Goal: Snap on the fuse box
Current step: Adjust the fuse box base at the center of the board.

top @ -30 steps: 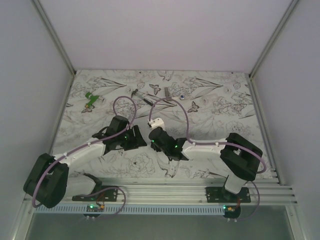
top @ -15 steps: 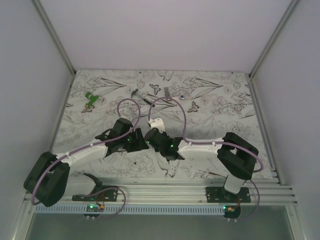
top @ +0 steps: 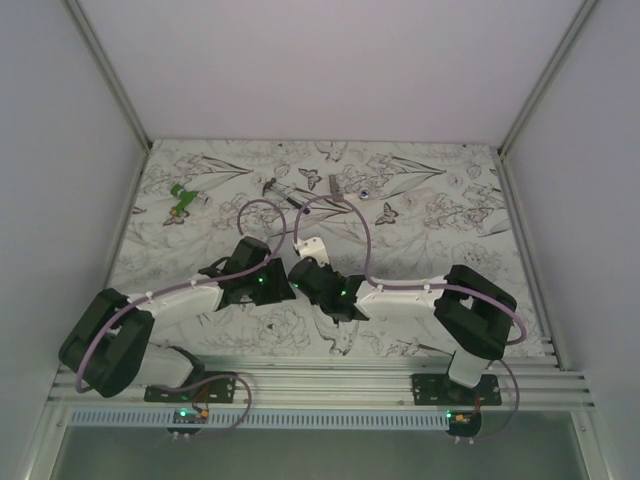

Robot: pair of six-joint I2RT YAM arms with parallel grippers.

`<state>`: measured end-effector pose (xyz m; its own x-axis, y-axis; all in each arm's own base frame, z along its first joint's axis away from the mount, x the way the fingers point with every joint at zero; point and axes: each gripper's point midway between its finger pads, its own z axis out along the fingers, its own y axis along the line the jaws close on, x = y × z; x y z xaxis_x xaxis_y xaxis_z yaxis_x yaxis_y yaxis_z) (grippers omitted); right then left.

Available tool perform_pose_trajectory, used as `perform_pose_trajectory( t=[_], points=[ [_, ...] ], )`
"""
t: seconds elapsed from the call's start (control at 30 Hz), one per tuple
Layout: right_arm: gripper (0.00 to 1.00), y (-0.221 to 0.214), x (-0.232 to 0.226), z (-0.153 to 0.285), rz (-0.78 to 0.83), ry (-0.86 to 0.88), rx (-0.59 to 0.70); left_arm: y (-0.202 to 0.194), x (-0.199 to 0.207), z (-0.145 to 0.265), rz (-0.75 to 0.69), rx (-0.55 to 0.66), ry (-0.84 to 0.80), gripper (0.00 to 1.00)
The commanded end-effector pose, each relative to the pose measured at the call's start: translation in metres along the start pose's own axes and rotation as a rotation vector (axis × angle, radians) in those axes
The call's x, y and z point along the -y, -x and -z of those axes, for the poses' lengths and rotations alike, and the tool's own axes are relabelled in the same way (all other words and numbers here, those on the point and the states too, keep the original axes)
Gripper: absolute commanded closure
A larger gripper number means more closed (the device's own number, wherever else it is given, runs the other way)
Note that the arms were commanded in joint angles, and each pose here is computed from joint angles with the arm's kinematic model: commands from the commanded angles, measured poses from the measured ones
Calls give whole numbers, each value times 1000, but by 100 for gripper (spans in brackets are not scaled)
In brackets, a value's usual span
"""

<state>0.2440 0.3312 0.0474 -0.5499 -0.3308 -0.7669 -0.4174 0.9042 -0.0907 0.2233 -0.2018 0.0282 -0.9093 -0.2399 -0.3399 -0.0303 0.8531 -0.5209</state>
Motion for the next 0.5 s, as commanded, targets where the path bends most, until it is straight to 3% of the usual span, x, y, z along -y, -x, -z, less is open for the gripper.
perform_pose_trajectory(
  t=[0.0, 0.23, 0.47],
  points=[
    [98, -3, 2, 7, 31, 8, -8, 13, 12, -4, -19, 35, -17, 53],
    [95, 6, -3, 5, -4, 14, 5, 16, 21, -17, -1, 22, -34, 54],
    [80, 17, -2, 11, -20, 38, 22, 20, 18, -27, 9, 21, -8, 57]
  ],
)
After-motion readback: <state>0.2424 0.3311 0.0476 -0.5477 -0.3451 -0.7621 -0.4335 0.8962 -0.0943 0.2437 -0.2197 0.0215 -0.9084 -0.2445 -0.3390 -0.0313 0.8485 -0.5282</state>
